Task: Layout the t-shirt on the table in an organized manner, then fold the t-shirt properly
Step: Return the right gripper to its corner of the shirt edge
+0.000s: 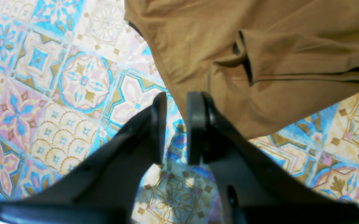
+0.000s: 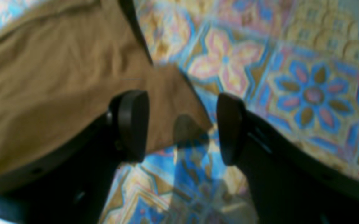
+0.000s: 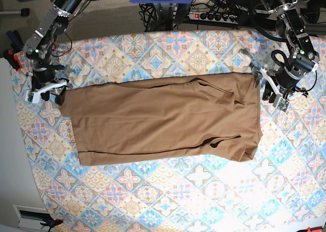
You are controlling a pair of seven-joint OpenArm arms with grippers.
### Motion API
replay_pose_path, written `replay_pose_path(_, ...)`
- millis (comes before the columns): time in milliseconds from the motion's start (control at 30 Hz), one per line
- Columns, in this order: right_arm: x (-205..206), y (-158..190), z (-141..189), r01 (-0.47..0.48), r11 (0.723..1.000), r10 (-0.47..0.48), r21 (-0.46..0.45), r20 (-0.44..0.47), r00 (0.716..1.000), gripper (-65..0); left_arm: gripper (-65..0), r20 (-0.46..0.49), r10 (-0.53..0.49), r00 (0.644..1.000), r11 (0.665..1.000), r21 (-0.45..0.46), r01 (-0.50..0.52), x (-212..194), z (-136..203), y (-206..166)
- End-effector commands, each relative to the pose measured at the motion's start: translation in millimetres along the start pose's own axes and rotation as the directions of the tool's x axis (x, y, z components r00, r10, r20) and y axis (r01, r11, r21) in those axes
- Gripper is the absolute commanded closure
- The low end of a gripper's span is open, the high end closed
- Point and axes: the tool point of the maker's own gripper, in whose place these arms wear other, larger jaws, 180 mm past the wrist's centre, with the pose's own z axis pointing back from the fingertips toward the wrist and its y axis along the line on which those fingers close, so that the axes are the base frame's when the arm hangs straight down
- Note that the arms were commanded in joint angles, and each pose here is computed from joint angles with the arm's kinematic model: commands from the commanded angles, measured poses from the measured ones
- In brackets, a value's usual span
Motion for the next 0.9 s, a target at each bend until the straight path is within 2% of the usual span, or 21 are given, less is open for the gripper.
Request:
replay_pose_path(0, 16, -3, 0, -0.004, 1.000, 0.004, 0.001, 0.054, 0.999, -33.4, -11.5, 0.039, -0.013, 0.999, 1.000, 0.014, 0.012, 11, 4, 5)
replay_pose_path(133, -15, -10, -9, 0.048, 0.999, -0.048, -0.002, -0.017, 0.999, -33.4, -11.5, 0.033, -0.011, 0.999, 1.000, 0.011, 0.011, 8, 5, 4)
replay_pose_path(233, -25, -15, -15, 0.087, 0.996, -0.086, -0.008, 0.007, 0.996, -33.3, -11.4, 0.028, -0.010, 1.000, 1.000, 0.008, 0.010, 6, 5, 3)
replay_pose_path(400, -47, -19, -21, 0.130, 0.991, -0.131, -0.016, -0.020, 0.991, -33.3, -11.4, 0.026, -0.008, 1.000, 1.000, 0.011, 0.008, 5, 6, 4)
replay_pose_path(633, -48, -18, -20, 0.129, 0.992, -0.129, -0.015, -0.024, 0.991, -32.8, -11.4, 0.026, -0.009, 1.000, 1.000, 0.009, 0.009, 5, 5, 3)
replay_pose_path(733, -49, -18, -20, 0.128, 0.992, -0.128, -0.015, -0.026, 0.991, -24.4, -11.4, 0.025, -0.009, 1.000, 1.000, 0.009, 0.009, 5, 5, 3)
replay_pose_path(867, -49, -18, -20, 0.128, 0.992, -0.128, -0.015, -0.027, 0.991, -0.8, -11.4, 0.024, -0.008, 1.000, 1.000, 0.008, 0.008, 4, 5, 3)
